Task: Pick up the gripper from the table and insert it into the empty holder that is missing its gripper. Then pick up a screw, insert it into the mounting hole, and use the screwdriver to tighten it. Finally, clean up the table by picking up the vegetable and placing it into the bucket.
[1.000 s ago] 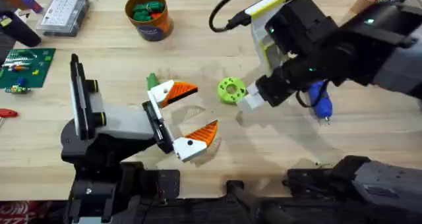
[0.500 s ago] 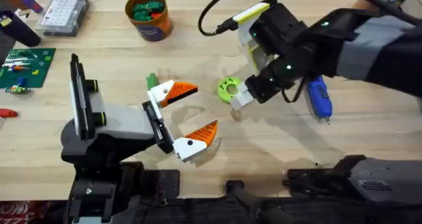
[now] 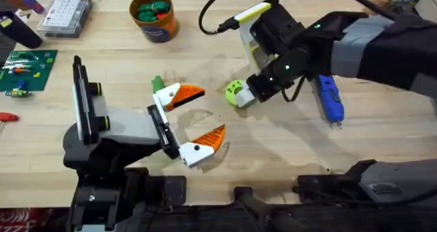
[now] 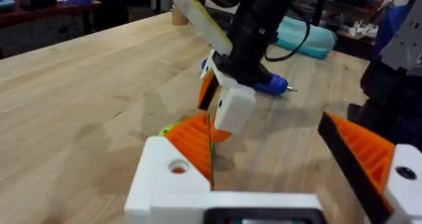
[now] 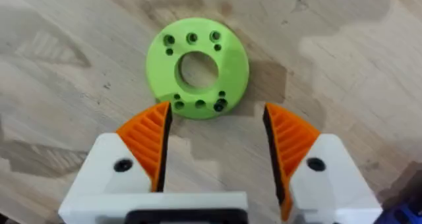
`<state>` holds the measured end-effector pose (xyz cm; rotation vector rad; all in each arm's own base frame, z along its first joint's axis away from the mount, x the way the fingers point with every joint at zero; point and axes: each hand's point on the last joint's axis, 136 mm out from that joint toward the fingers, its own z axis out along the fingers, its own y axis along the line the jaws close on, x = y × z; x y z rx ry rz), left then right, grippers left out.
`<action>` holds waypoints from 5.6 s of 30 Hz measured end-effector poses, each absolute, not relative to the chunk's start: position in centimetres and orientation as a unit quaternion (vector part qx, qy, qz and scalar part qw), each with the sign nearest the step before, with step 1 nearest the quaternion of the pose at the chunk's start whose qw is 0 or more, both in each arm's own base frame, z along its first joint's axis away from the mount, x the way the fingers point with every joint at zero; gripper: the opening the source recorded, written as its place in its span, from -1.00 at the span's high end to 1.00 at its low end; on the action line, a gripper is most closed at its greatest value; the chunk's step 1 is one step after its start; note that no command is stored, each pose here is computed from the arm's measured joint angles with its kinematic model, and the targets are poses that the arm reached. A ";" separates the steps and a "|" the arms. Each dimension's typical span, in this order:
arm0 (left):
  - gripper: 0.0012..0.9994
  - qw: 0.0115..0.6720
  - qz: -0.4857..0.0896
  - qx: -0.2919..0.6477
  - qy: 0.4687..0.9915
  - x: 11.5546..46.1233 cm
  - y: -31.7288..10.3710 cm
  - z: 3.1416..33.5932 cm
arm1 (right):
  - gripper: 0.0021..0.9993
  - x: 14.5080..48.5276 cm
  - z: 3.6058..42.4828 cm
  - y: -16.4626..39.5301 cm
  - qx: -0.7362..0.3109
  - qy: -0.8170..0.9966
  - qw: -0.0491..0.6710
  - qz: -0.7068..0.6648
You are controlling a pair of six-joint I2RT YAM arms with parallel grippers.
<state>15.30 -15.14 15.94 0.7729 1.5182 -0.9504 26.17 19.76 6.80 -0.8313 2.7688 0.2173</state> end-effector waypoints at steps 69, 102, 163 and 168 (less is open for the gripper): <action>-0.99 0.561 -0.403 0.328 0.644 15.3 -15.1 15.9 | 0.74 26.7 5.3 20.2 -0.278 0.954 0.095 0.066; -0.99 0.561 -0.403 0.328 0.644 15.3 -15.1 15.9 | 0.74 27.4 5.5 20.3 -0.287 0.952 0.096 0.036; -0.99 0.561 -0.403 0.328 0.644 15.3 -15.1 15.9 | 1.00 26.7 21.2 22.6 -0.332 0.928 0.161 0.057; -0.99 0.561 -0.403 0.328 0.644 15.3 -15.1 15.9 | 1.00 25.8 22.5 22.8 -0.352 0.920 0.159 0.056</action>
